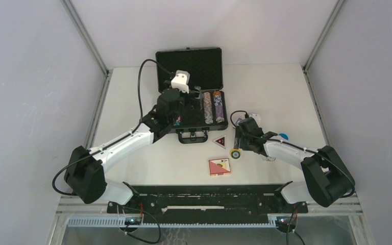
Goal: Pack up texas hold em set
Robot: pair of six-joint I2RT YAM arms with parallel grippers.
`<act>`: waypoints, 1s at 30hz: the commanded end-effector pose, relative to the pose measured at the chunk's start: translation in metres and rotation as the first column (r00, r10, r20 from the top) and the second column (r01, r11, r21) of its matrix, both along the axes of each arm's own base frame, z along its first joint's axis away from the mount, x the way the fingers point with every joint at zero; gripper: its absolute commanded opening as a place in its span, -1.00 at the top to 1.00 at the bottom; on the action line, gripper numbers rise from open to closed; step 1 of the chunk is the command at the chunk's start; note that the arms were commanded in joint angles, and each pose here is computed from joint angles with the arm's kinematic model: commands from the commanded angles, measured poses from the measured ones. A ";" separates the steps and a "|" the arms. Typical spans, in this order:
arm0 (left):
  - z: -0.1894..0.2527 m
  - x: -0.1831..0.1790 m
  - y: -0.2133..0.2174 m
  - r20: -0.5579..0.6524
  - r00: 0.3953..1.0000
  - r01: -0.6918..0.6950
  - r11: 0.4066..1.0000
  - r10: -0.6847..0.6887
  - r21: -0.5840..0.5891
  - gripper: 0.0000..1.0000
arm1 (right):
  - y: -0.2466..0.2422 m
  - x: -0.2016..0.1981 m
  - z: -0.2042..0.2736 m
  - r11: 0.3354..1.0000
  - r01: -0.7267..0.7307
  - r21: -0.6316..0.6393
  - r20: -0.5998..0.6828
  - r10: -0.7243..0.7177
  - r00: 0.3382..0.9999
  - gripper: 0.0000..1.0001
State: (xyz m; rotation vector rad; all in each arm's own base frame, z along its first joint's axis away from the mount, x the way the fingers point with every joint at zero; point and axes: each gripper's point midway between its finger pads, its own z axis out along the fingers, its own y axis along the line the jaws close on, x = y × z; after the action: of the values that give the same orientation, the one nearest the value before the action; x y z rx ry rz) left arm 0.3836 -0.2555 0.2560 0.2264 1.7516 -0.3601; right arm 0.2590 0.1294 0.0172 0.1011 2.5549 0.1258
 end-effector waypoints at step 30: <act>0.006 -0.002 -0.006 0.035 0.999 0.043 0.999 -0.041 -0.031 -0.99 | -0.012 0.003 -0.009 0.994 0.067 -0.081 0.000 -0.067 0.998 -0.26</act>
State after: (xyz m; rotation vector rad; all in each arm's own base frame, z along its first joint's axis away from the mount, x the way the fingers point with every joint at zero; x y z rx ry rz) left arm 0.3816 -0.2607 0.2546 0.2465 1.7426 -0.3905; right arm 0.2631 0.1130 0.0115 0.1641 2.5318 0.0289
